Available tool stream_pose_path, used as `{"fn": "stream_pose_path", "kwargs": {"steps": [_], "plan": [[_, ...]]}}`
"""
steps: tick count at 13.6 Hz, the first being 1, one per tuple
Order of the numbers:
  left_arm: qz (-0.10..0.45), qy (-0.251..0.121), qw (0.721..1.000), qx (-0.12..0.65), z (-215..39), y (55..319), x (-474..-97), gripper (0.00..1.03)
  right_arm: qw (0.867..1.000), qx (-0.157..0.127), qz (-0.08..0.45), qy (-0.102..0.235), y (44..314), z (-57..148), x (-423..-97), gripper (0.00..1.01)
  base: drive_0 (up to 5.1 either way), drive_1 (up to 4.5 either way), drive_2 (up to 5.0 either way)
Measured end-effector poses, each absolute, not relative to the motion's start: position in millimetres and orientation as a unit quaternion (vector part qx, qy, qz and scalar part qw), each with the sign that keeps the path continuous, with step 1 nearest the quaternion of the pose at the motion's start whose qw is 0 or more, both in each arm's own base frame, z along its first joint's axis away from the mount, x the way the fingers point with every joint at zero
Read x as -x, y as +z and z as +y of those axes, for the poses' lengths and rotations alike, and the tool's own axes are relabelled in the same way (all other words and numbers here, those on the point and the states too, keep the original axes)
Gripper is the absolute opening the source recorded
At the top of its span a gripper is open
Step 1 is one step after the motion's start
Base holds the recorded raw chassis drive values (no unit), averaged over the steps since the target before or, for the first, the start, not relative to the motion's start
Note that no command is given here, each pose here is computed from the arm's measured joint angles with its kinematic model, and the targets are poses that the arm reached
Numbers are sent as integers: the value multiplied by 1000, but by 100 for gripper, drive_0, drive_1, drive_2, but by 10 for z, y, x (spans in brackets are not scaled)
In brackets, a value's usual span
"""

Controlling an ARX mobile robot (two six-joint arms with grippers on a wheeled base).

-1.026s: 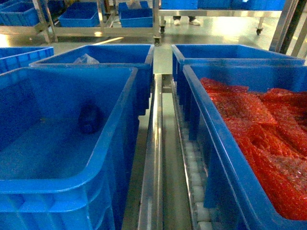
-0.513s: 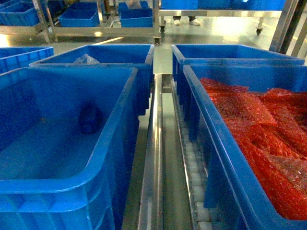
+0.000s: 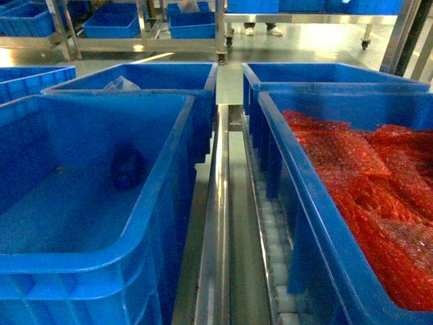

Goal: Pick blue part to blue bin on bottom shelf

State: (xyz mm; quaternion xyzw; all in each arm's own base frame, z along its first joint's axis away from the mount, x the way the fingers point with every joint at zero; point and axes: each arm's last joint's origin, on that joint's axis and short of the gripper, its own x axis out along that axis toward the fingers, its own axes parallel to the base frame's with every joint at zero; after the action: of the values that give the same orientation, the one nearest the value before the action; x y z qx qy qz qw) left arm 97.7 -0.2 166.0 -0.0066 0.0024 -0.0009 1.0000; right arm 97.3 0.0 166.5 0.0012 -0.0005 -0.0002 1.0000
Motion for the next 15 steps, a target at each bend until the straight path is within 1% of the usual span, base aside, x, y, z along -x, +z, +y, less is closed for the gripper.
{"fn": "stream_pose_path", "kwargs": {"steps": [15], "plan": [[2,-1,1000,7,-2,1660,-977,98,1000,-1,0,0,1665,0,-973,98,0,0,0]]}}
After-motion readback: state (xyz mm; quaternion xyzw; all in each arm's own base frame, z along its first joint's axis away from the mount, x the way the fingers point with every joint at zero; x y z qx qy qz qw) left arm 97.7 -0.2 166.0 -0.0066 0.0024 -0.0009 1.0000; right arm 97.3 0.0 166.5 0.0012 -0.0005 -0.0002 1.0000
